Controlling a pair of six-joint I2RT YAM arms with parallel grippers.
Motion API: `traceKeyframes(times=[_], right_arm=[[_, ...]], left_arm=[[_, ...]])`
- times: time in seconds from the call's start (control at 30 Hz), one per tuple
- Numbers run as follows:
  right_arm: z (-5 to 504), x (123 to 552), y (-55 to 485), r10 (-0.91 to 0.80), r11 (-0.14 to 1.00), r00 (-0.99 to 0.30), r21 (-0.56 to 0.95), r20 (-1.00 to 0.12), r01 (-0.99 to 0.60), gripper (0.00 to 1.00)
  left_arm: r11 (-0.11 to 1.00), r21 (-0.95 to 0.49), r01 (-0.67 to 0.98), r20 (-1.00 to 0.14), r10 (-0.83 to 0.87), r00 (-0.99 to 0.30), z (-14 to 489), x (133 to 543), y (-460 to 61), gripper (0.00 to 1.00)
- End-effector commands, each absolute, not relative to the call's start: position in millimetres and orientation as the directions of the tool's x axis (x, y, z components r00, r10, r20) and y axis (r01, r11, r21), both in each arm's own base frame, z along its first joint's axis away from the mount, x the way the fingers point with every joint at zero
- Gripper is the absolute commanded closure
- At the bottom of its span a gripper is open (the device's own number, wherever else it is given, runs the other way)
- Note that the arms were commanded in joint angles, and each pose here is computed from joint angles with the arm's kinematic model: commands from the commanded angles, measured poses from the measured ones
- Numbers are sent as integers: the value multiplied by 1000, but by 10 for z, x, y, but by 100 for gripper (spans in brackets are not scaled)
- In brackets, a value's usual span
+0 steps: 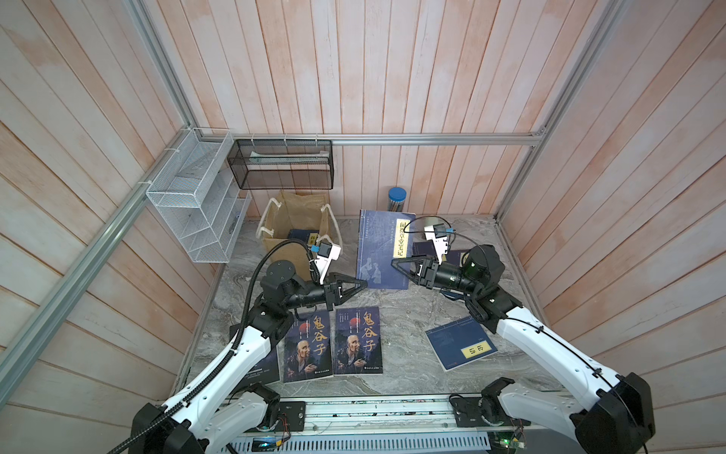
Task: Put the books into the canvas bag
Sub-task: Pick up the book from the center of the board.
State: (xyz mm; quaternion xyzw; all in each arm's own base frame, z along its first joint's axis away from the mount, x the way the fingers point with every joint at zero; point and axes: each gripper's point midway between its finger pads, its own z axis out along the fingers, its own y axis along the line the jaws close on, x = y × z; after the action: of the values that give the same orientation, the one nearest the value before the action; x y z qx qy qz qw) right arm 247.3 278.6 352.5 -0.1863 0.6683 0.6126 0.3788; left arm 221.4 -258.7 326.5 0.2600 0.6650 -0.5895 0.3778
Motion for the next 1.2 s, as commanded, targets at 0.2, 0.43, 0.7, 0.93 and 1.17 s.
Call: traceKeyframes(times=[0.2,0.43,0.7,0.93,1.17], right_arm=[[3743,2332,2743,236,127,-583,620,-777,-775,100],[3640,2362,2749,243,129,-595,633,-766,-763,100],[3682,2350,2754,255,118,-602,643,-757,-757,100],[3721,2370,2769,249,122,-593,632,-766,-765,100],[3652,2483,2794,274,135,-613,661,-741,-738,100]], left_arm=[[216,-554,804,-833,-133,-537,3333,2317,-2561,100],[274,-575,771,-818,-194,-541,3505,2536,-2540,61],[249,-615,748,-784,-294,-547,3750,2767,-2464,55],[139,-679,721,-722,-299,-624,3735,2835,-2584,55],[141,-648,748,-754,-258,-604,3820,2749,-2573,100]])
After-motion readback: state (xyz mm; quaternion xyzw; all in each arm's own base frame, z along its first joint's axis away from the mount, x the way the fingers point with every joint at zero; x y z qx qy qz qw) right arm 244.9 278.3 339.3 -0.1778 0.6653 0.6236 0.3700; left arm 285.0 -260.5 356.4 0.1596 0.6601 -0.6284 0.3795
